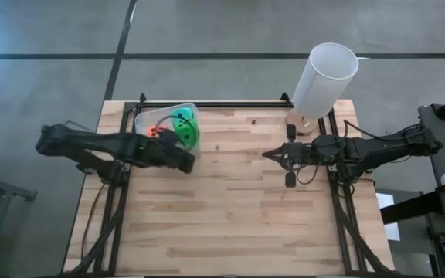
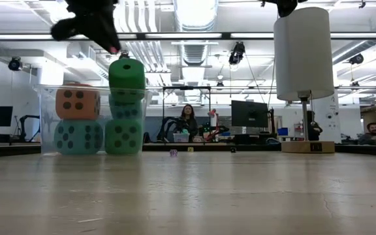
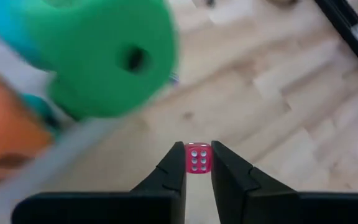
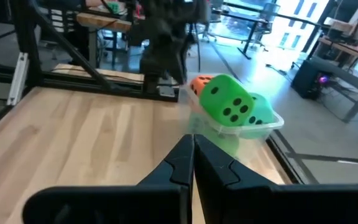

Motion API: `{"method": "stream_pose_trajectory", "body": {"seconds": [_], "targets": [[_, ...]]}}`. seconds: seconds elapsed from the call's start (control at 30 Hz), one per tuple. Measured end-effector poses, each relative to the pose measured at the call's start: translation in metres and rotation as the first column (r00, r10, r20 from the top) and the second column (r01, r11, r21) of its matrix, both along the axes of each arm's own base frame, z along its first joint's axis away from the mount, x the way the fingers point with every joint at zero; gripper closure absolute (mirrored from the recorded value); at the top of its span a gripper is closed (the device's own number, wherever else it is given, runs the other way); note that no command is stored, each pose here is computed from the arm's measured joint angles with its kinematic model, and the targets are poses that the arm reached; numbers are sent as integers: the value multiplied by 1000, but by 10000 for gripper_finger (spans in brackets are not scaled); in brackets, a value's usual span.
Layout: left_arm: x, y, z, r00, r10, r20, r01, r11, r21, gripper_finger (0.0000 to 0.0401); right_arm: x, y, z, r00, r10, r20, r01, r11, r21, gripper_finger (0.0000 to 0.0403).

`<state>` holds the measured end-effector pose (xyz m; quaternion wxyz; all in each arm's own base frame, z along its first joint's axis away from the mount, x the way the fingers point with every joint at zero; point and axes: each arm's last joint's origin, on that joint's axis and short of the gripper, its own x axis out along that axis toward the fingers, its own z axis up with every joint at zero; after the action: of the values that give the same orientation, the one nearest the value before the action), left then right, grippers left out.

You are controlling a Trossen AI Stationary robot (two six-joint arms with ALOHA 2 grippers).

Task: Pick & Place Dice
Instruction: Put the small pink dice into the transparent bin

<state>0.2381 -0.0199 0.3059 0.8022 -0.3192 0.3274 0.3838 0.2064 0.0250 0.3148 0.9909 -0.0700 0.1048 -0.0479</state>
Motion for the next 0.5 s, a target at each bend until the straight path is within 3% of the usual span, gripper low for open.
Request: {"method": "stream_pose_trajectory", "body": {"seconds": [0.3,0.5], "targets": [[-49,16,22,982,186,17,-187,972,142,351,0,-1,0,999,-37,7,37,999,13,394],[-60,35,17,942,326,-80,-308,934,181,351,0,-2,1,998,-59,11,59,998,8,394]]}}
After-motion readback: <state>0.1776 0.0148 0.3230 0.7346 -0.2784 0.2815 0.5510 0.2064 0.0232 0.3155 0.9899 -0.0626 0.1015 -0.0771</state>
